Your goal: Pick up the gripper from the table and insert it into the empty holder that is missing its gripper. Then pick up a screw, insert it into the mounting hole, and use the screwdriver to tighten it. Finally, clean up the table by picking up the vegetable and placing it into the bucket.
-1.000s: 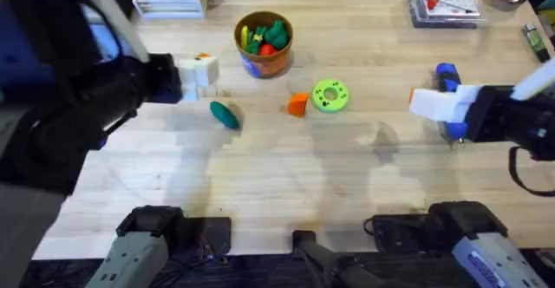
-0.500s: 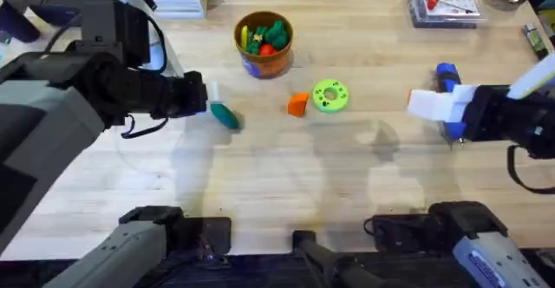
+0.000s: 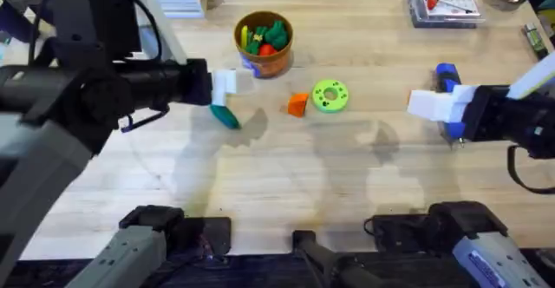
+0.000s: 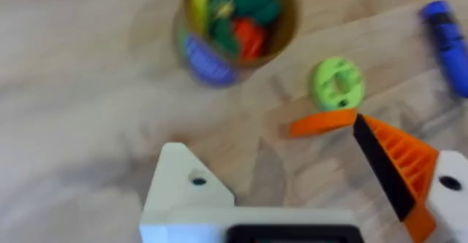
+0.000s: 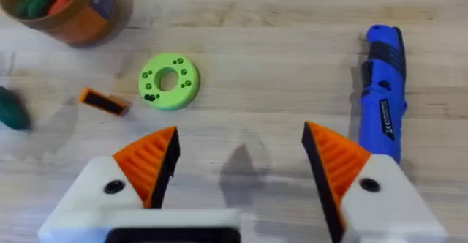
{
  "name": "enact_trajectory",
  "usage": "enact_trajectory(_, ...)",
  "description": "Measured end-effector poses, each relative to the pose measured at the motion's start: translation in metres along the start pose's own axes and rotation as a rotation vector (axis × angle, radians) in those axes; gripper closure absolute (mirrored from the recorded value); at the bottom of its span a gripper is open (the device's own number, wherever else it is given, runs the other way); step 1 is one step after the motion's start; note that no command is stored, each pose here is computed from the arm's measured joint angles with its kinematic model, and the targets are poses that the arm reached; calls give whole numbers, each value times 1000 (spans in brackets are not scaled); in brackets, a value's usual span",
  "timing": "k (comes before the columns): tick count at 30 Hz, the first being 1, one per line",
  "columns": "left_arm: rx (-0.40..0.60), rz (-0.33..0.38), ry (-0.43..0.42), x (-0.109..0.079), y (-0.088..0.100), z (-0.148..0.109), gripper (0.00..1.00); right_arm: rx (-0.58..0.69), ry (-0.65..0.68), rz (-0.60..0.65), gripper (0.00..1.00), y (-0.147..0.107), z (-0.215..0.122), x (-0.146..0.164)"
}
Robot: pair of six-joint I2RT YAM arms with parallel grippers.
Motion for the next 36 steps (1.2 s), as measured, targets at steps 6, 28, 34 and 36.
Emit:
enact_trajectory(6,-278,252,-132,-39,45,-25,21,1,0,0,8,0,0,0)
enact_trajectory(28,-463,208,-79,-50,26,-56,15,0,0,0,8,0,0,0)
enact_trajectory(34,-606,280,-74,-56,-11,-55,15,0,0,0,9,0,0,0)
enact_trajectory(36,-645,299,-71,-56,-22,-51,15,0,0,0,9,0,0,0)
Point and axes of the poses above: each hand's point on the last joint's axis, 136 mm out from that joint toward the fingers, its own z axis out along the fingers, its own x axis along the line the jaws close on, y = z × x, the point moved 5 cm from there along -z, back along the fingers, and after that the axes turned 14 degrees about z, right-handed, at the moved point
